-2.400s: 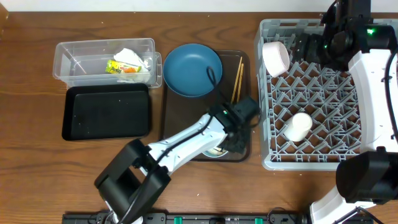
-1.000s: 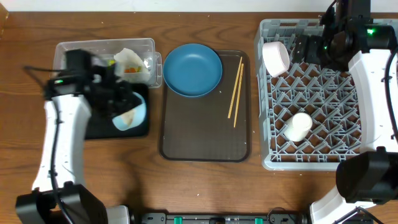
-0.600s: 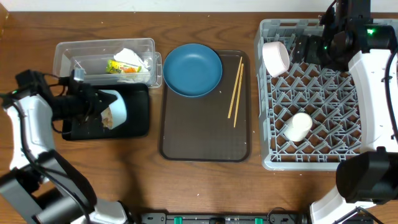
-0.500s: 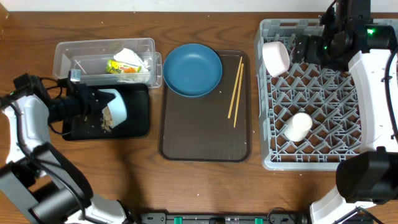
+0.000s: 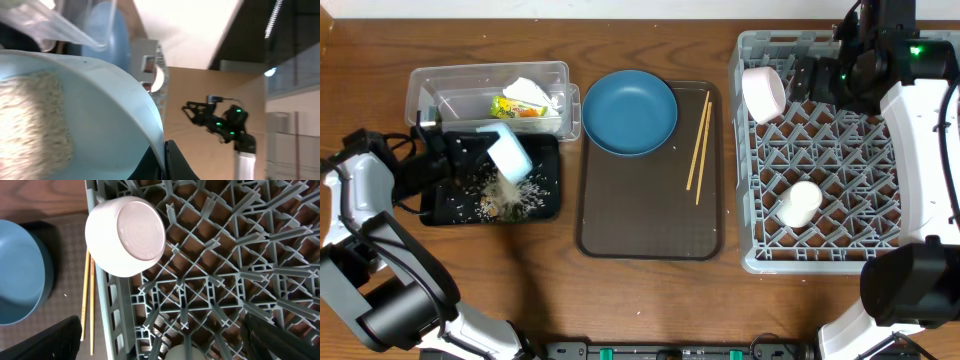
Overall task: Sort waste into correct bins and load items into the dishwasher rack
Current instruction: 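Tilt the rice bowl to pour the rice onto the black tray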
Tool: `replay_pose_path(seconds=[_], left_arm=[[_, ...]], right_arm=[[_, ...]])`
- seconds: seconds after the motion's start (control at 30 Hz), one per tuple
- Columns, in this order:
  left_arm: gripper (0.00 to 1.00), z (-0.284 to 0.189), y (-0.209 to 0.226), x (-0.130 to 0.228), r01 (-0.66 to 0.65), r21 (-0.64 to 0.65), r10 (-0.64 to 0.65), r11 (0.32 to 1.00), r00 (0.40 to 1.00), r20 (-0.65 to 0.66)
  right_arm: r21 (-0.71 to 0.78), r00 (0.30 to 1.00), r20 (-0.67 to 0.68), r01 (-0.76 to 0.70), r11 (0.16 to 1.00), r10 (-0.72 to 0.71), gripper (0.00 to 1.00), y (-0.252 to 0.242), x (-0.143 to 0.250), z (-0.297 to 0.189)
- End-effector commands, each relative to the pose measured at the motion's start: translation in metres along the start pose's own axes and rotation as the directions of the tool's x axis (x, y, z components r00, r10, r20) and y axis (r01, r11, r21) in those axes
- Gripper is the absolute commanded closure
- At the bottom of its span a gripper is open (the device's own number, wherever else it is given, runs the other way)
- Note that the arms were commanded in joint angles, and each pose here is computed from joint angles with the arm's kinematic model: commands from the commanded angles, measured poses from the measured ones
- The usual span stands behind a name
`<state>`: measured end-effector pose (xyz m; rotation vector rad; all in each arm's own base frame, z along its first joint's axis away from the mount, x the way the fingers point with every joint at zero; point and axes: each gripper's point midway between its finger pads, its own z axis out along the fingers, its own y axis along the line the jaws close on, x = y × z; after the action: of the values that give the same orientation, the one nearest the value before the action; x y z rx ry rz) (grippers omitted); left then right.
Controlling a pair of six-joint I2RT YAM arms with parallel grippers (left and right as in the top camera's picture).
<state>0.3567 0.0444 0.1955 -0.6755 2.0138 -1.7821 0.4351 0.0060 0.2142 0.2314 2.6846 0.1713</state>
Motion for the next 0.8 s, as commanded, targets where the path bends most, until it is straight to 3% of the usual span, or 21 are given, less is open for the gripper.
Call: replay_pose_path(seconds=[0.0,0.77], left_arm=[[0.94,-0.0083,-0.0120,-0.0038,0.005,0.083,-0.007,0.997,1.000,0.027],[0.94,-0.0133,-0.0115,-0.0063,0.098,0.087,-0.102,0.991,0.994,0.035]], right_arm=[[0.005,0.999,0.025,0.022,1.000,-0.022,0.01,-0.0009,-0.0039,-0.0100],[0.005,0.999,0.023,0.022,1.000,-0.022,0.01,-0.0008,-0.0033,-0.0100]])
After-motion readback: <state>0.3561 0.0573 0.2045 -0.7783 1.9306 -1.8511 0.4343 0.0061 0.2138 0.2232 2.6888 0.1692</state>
